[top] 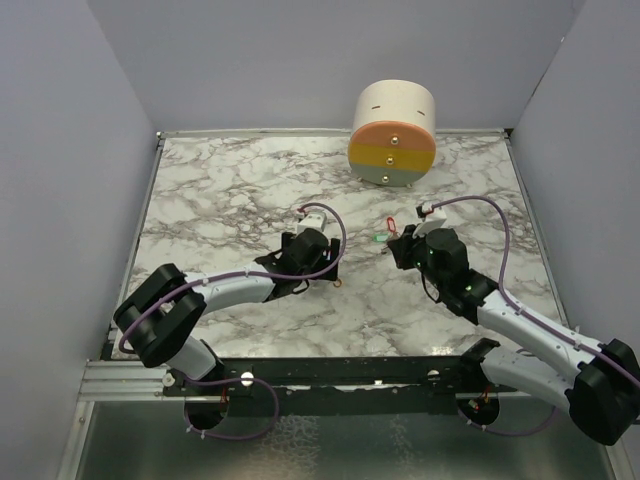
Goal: Put the keys on the keyring
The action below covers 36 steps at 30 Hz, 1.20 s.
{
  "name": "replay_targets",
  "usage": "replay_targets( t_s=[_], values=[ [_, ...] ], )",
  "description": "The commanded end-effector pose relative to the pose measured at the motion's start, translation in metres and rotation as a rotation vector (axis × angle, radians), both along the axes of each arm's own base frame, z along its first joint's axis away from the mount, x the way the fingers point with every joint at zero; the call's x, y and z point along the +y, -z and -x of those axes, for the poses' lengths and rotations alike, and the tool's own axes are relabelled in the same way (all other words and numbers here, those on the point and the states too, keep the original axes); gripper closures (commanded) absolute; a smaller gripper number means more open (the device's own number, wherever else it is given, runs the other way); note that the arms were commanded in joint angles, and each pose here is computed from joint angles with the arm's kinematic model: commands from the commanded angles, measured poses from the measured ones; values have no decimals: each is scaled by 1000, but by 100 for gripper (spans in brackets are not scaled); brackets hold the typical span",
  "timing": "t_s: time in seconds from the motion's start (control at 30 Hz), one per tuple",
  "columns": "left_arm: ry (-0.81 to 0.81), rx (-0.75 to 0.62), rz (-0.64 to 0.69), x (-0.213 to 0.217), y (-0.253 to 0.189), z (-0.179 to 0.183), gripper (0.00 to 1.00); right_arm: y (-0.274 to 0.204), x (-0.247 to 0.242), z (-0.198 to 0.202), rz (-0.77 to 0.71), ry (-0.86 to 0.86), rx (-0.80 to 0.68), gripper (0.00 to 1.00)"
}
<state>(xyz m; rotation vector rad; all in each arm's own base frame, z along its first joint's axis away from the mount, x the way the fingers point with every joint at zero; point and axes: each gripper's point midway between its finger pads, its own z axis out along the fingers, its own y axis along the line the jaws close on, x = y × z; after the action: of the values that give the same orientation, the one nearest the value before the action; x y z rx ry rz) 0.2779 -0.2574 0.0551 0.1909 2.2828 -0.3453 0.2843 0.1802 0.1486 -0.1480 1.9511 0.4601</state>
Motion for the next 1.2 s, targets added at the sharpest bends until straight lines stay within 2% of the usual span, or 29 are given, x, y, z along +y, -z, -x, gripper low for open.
replay_targets(
  t_s=[0.0,0.53,0.7,0.97,1.17],
  values=[
    [43,19,57,-11,-2,5,4,2,-6,1,0,32,2,99],
    [120,77,139,-28,-11,24,6,-1,-10,-2,-8,75,-1,99],
    [55,44,98,-26,-16,28,7,-5,-17,-2,-15,112,-4,99],
    [-87,-39,-69,-28,-9,33,6,-18,-28,3,-38,151,-37,99],
    [-168,-73,-60,-41,-9,39,6,-27,-34,7,-49,167,-54,99]
  ],
)
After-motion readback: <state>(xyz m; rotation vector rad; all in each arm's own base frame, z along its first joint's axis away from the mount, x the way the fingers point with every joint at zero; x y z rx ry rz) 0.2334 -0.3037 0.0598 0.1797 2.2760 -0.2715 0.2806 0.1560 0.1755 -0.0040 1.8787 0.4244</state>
